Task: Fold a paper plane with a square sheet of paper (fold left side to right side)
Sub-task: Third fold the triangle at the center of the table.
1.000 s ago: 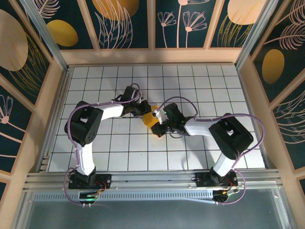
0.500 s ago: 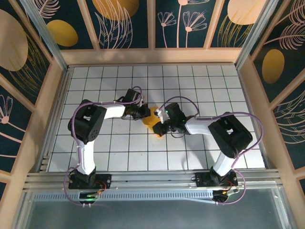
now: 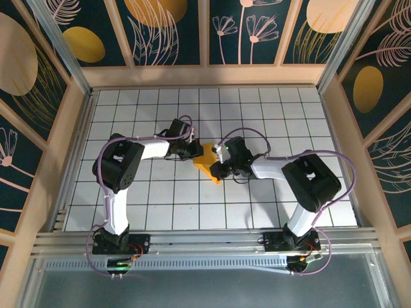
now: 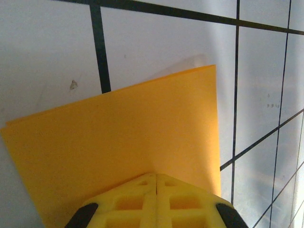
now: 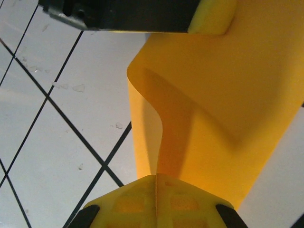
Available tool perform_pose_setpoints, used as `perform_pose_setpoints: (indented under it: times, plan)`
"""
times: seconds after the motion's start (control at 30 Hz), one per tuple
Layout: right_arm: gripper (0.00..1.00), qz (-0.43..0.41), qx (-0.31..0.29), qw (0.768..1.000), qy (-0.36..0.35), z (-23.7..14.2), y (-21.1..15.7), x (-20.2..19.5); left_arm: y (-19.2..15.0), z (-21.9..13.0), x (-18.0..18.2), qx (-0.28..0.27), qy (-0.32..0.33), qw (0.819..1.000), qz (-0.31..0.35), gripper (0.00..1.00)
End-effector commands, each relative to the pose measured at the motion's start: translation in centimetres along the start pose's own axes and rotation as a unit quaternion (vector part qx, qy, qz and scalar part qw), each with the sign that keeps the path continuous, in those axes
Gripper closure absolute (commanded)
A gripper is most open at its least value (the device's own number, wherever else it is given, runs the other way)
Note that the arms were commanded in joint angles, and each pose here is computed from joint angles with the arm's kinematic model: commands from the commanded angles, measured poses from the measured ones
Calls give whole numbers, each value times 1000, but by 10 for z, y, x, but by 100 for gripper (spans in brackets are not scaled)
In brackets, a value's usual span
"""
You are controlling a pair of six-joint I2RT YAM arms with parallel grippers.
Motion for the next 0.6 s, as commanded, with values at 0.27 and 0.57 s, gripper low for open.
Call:
perform_pose_setpoints:
  times: [0.27, 0.57]
  plan:
    - [100, 5, 3, 999, -42, 3, 10, -10, -12, 16, 28, 22, 70, 997, -13, 100]
    - [100, 6, 7, 999, -44, 7, 11, -12, -12, 16, 27, 22, 69, 997, -13, 100]
Point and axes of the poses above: each hand's point on the last joint's axis, 136 mm out from that joint toward the fingers, its own z axis out along the fingers, its own x axis along the line the jaws close on, y = z × x, the point moved 10 cm from there along -z, back along the fingers, and after that the axes turned 4 degrees about -z, right-handed, at the moved point
